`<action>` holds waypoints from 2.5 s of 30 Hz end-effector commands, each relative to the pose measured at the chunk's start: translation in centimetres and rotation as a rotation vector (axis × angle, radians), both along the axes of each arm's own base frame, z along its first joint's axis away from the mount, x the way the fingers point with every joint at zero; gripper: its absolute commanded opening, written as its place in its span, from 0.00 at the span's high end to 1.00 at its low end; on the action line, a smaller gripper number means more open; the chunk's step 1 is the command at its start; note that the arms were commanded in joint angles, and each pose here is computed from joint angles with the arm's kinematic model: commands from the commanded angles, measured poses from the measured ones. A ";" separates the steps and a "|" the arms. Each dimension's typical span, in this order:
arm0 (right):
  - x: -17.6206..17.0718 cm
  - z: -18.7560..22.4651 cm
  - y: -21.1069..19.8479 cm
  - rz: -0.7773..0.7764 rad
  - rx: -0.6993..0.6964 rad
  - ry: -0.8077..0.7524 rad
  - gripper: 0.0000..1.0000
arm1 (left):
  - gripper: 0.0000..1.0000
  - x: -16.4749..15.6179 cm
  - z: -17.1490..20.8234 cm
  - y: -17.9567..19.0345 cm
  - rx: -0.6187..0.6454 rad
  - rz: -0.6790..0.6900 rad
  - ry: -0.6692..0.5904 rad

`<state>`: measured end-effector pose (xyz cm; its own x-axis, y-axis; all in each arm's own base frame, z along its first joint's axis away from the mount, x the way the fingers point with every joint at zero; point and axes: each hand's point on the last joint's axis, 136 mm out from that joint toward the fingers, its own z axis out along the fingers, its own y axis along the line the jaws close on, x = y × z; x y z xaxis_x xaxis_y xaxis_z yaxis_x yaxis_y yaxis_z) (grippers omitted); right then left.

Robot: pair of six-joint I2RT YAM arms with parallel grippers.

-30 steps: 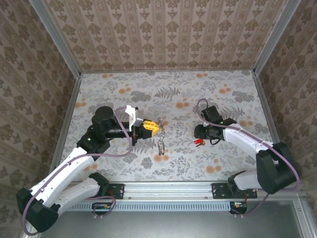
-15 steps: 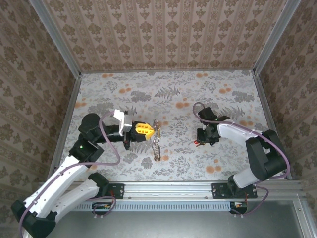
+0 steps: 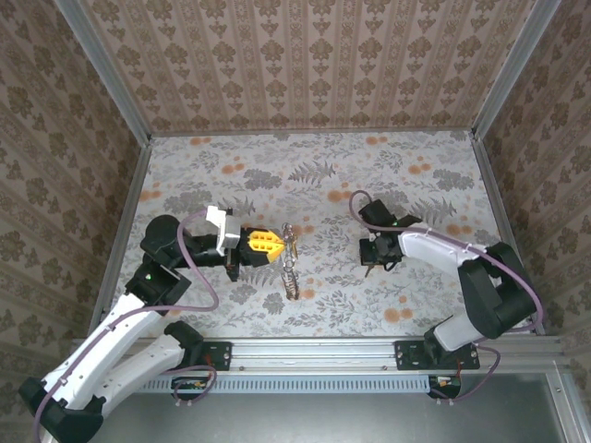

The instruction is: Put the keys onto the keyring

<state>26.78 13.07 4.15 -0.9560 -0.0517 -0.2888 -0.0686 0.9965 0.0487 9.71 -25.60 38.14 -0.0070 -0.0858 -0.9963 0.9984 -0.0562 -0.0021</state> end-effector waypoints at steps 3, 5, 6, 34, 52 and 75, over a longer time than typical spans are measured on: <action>0.2 3.6 1.7 0.121 -0.238 -0.129 1.00 | 1.00 -0.6 1.1 0.2 -0.037 -0.032 -0.029; 0.0 3.1 2.8 0.173 -0.316 -0.130 1.00 | 1.00 -0.6 1.1 0.1 -0.037 -0.032 -0.030; 0.0 2.6 3.3 0.191 -0.349 -0.123 1.00 | 1.00 -0.6 1.0 0.1 -0.036 -0.036 -0.027; -2.5 1.6 11.0 0.250 -0.039 -0.046 0.70 | 1.00 0.0 -0.8 -0.8 0.055 0.025 -0.002; -1.8 -0.7 9.7 0.364 -0.102 0.157 0.75 | 1.00 0.4 -1.4 -0.7 0.073 0.057 0.000; -1.7 -0.3 9.6 0.426 -0.093 0.199 1.00 | 1.00 0.1 -1.1 -0.6 0.062 0.052 -0.008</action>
